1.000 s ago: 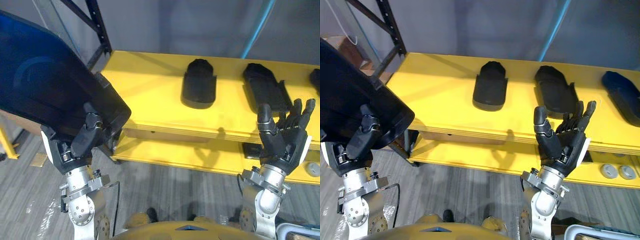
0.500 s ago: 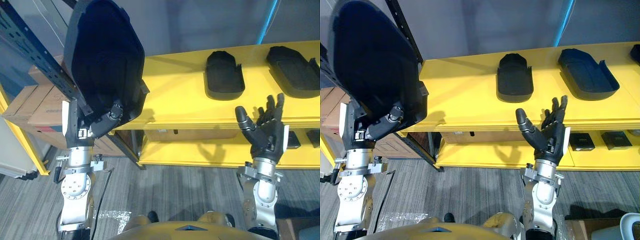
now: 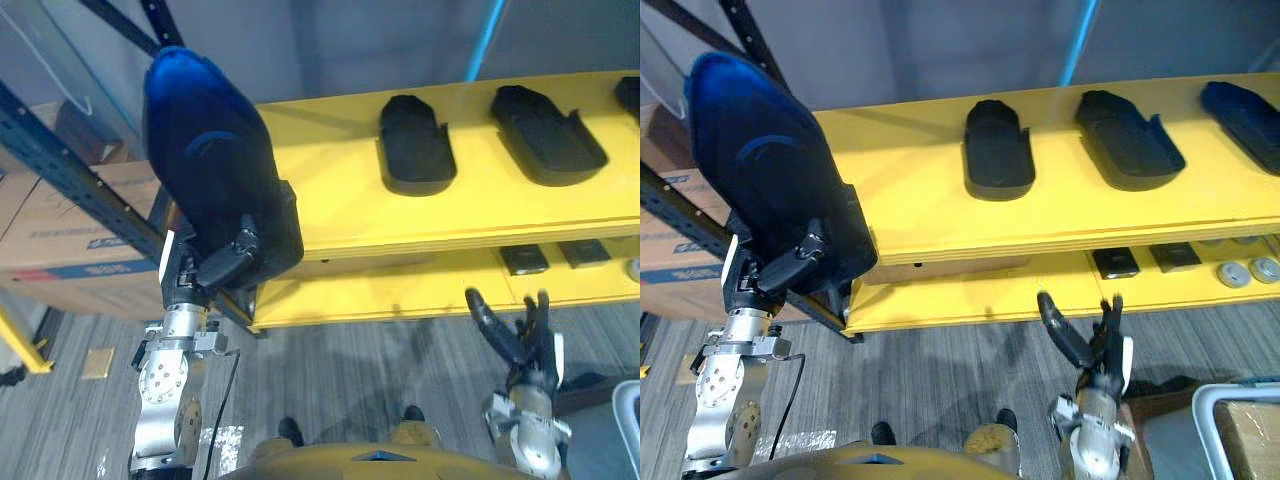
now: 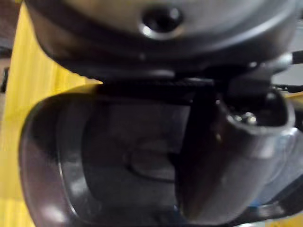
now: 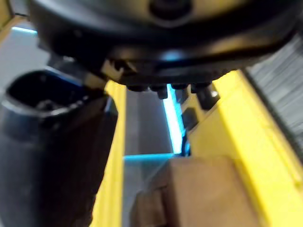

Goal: Walk over and take three plastic housings, then place them on the shelf

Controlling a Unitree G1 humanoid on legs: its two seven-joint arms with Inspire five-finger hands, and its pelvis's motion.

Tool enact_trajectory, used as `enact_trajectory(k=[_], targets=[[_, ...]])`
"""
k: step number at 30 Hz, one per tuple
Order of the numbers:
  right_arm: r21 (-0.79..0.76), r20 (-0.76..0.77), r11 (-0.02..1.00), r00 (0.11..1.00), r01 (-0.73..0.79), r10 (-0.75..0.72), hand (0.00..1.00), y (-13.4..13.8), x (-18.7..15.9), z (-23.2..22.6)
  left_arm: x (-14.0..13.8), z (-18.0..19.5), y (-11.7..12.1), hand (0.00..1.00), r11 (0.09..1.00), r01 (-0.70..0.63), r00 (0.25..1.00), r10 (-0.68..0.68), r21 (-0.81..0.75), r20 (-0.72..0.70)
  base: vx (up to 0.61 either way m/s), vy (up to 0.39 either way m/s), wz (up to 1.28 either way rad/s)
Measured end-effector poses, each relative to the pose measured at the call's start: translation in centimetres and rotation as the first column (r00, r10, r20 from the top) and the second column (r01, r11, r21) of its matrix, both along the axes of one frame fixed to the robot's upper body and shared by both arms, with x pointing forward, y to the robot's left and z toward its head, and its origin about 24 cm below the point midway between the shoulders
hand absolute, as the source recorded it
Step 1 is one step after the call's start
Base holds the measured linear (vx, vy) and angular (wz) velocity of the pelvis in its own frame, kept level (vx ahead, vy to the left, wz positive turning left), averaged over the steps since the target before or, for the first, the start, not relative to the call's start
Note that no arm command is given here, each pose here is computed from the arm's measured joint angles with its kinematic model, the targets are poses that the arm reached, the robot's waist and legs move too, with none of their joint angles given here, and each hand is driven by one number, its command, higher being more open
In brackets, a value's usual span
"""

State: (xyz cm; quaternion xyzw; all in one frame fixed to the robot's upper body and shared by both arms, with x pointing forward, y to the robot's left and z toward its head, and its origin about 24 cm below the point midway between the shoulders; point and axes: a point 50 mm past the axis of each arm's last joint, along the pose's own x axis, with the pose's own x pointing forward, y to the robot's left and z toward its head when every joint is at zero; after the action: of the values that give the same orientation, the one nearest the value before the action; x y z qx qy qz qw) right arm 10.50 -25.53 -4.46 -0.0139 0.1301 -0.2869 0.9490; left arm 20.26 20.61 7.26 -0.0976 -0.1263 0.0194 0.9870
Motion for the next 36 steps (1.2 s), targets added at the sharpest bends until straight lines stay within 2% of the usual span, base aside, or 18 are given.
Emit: enact_trajectory(k=[2, 5, 6, 8, 12, 16, 21, 26, 31, 36], targets=[[0.027, -0.119, 0.999, 0.992, 0.042, -0.039, 1.00, -0.3, -1.9, -2.1, 0.8, 0.7, 0.1, 0.00, 0.998, 0.020, 0.999, -0.018, -0.059, 0.040, -0.05, -0.009, -0.22], [0.080, -0.242, 0.995, 0.970, 0.056, -0.036, 1.00, -0.1, -3.6, -4.2, 2.3, 1.8, 0.6, 0.00, 0.997, 0.025, 0.997, -0.019, -0.068, 0.077, -0.05, 0.000, -0.20], [0.150, -0.345, 0.988, 0.938, 0.034, 0.020, 1.00, 0.3, -4.7, -5.7, 3.8, 2.3, 1.0, 0.00, 0.998, 0.015, 0.997, -0.010, -0.056, 0.080, -0.02, 0.005, -0.18], [0.208, -0.405, 0.978, 0.912, 0.017, 0.070, 1.00, 0.7, -5.5, -6.7, 4.7, 2.3, 1.2, 0.00, 0.999, 0.004, 0.998, -0.001, -0.054, 0.063, -0.01, 0.009, -0.14], [0.418, -0.541, 0.908, 0.792, -0.037, 0.281, 1.00, 2.8, -7.9, -9.3, 8.0, 2.2, 2.5, 0.00, 0.995, -0.006, 0.999, 0.003, -0.095, -0.040, 0.01, 0.002, -0.11], [0.477, -0.570, 0.879, 0.753, -0.023, 0.329, 1.00, 3.4, -8.4, -10.1, 10.4, 2.8, 3.7, 0.00, 0.995, -0.047, 0.995, 0.038, -0.092, -0.095, 0.01, -0.009, -0.11], [0.489, -0.587, 0.872, 0.732, -0.022, 0.347, 1.00, 2.8, -7.6, -10.4, 12.3, 5.1, 4.9, 0.00, 0.993, -0.069, 0.995, 0.061, -0.096, -0.078, 0.01, -0.002, -0.10], [0.524, -0.558, 0.852, 0.748, -0.016, 0.358, 1.00, 2.9, -6.8, -10.4, 13.4, 7.2, 4.3, 0.00, 0.991, -0.032, 0.999, 0.027, -0.131, -0.033, 0.02, -0.007, -0.02], [0.527, -0.536, 0.849, 0.762, -0.033, 0.362, 1.00, 3.0, -5.8, -10.3, 14.1, 7.6, 3.9, 0.00, 0.992, -0.022, 0.998, 0.013, -0.128, -0.067, 0.00, -0.040, -0.05], [0.521, -0.535, 0.854, 0.777, -0.005, 0.331, 1.00, 2.8, -5.5, -10.2, 14.9, 9.7, 3.9, 0.00, 0.996, -0.011, 0.997, 0.004, -0.090, -0.076, 0.00, -0.038, 0.01]])
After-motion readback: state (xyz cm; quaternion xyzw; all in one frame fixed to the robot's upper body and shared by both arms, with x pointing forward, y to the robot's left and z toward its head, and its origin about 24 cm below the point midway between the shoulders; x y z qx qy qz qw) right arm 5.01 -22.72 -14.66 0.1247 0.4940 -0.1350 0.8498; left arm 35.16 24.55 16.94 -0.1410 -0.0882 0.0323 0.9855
